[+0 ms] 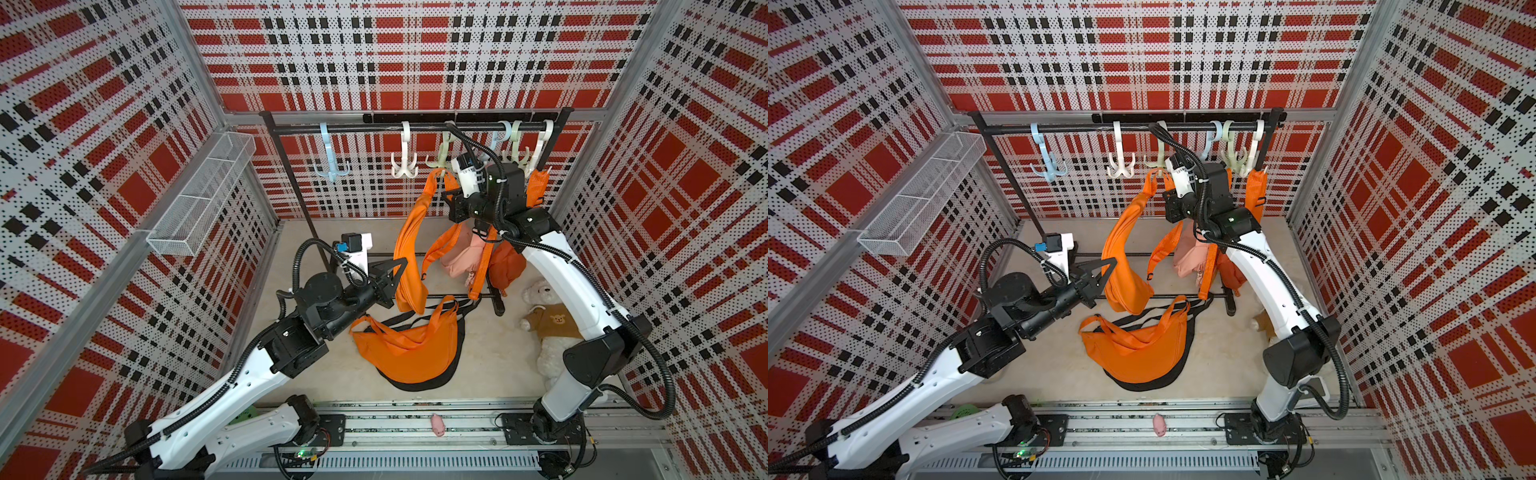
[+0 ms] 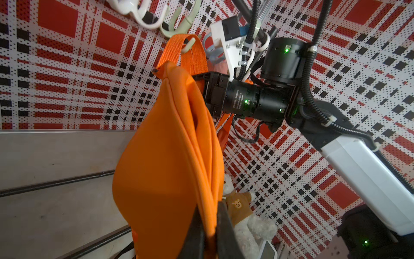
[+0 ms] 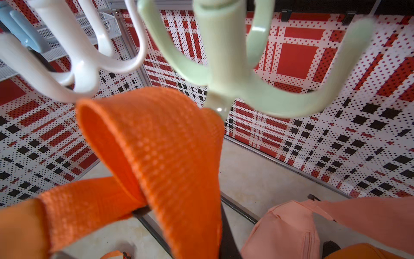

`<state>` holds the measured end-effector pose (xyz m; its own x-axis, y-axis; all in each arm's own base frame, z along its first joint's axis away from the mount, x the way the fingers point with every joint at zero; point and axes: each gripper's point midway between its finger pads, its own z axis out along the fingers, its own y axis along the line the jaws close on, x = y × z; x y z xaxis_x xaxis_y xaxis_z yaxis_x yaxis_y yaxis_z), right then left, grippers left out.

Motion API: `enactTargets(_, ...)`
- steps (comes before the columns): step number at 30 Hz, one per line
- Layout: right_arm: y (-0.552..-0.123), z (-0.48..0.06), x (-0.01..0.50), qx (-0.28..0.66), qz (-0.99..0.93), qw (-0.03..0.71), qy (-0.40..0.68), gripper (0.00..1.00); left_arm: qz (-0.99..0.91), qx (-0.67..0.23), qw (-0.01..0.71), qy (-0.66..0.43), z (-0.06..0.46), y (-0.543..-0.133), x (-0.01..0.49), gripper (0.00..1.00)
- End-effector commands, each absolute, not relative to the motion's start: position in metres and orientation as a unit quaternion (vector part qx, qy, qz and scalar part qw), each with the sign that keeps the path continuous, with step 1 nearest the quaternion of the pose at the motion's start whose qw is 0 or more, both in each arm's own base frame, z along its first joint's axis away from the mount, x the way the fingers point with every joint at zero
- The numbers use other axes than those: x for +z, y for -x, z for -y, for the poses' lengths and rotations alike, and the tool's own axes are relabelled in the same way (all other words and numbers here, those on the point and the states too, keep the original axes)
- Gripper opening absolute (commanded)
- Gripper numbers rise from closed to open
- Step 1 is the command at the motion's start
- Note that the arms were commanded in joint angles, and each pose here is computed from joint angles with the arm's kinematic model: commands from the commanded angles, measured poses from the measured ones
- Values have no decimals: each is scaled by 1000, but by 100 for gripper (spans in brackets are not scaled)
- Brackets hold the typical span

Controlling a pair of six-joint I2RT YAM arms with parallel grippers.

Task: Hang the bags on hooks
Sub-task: Hang the bag on the hook.

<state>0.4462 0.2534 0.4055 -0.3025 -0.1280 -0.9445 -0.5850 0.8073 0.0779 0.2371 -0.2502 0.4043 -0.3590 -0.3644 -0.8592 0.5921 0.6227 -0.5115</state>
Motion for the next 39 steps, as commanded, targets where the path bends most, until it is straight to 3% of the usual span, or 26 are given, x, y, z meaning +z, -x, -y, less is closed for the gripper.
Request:
enactTargets(1, -436, -249, 415, 203, -770, 555, 239, 0, -702, -438, 556, -68, 248, -234, 402, 0)
enactTargets(2, -434, -248, 417, 203, -769, 557, 238, 4, -705, -437, 555, -68, 248, -234, 399, 0)
enactTargets(6, -423, -237, 425, 195, -765, 572, 223, 42, -713, -439, 540, -83, 253, -231, 385, 3)
enactTargets(8, -416, -228, 430, 186, -762, 582, 212, 51, -717, -440, 531, -100, 260, -228, 379, 30)
enactTargets(10, -409, -219, 434, 177, -760, 591, 203, 64, -727, -431, 522, -113, 265, -226, 369, 49)
enactTargets(14, -395, -209, 442, 173, -755, 600, 199, 72, -738, -418, 517, -118, 266, -226, 358, 70)
enactTargets(20, -376, -201, 451, 182, -745, 612, 194, 75, -735, -412, 525, -120, 262, -224, 360, 78)
enactTargets(22, -368, -202, 450, 189, -741, 612, 199, 85, -735, -410, 526, -123, 260, -222, 359, 80)
enactTargets(23, -364, -201, 448, 188, -742, 612, 201, 99, -736, -409, 525, -123, 259, -221, 357, 80)
enactTargets(39, -341, -218, 370, 211, -766, 567, 219, 100, -740, -368, 559, -73, 208, -212, 334, 83)
